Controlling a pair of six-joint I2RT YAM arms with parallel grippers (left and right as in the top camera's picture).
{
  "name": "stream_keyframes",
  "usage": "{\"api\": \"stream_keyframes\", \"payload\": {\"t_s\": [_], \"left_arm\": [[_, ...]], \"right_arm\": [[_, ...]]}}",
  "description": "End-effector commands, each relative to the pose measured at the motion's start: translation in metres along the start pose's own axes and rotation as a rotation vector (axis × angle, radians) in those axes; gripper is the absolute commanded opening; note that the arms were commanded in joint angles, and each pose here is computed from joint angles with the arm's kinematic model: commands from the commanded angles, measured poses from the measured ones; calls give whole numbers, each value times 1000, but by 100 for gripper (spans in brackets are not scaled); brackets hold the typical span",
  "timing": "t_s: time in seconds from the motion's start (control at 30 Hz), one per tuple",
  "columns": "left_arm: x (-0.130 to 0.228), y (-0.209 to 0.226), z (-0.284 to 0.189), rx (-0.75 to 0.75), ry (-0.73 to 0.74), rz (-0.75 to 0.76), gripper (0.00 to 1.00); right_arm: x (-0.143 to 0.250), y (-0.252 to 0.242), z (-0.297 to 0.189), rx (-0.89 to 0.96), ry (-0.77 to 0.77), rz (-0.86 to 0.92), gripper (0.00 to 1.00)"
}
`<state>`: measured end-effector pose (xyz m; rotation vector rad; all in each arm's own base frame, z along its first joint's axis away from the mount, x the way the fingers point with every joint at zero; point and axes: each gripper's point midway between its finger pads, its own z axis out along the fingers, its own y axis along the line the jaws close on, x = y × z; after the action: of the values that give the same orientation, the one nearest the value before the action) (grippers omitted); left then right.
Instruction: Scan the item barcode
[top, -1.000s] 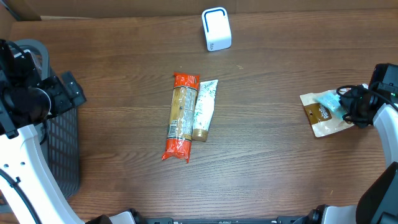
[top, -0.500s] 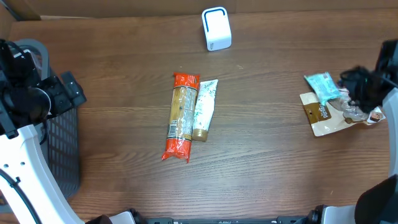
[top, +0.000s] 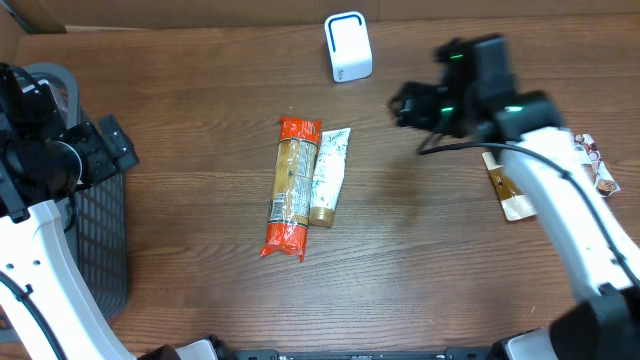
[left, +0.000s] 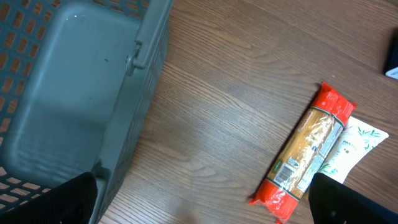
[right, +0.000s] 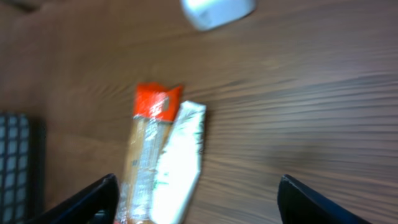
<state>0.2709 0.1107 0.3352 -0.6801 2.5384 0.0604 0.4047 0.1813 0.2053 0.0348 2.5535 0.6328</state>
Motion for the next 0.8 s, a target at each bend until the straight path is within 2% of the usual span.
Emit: {"api": "stream_keyframes", "payload": {"t_s": [0.0, 0.1, 0.17, 0.27, 0.5, 0.77], "left_arm": [[0, -1, 0, 7, -2, 14, 99], [-1, -1, 0, 7, -3, 14, 100], [-1, -1, 0, 7, -3, 14, 100], [-1, -1, 0, 7, -3, 14, 100], [-1, -1, 0, 7, -3, 14, 100], [-1, -1, 0, 7, -3, 14, 100]], "right_arm": [[25, 18, 48, -23, 106, -3, 85], [57, 31, 88, -82, 232, -11, 89], [71, 31, 106, -79, 281, 19, 95], [87, 27, 124, -59, 331, 22, 97], [109, 28, 148, -58, 388, 22, 98], [129, 29, 167, -37, 427, 104, 98]]}}
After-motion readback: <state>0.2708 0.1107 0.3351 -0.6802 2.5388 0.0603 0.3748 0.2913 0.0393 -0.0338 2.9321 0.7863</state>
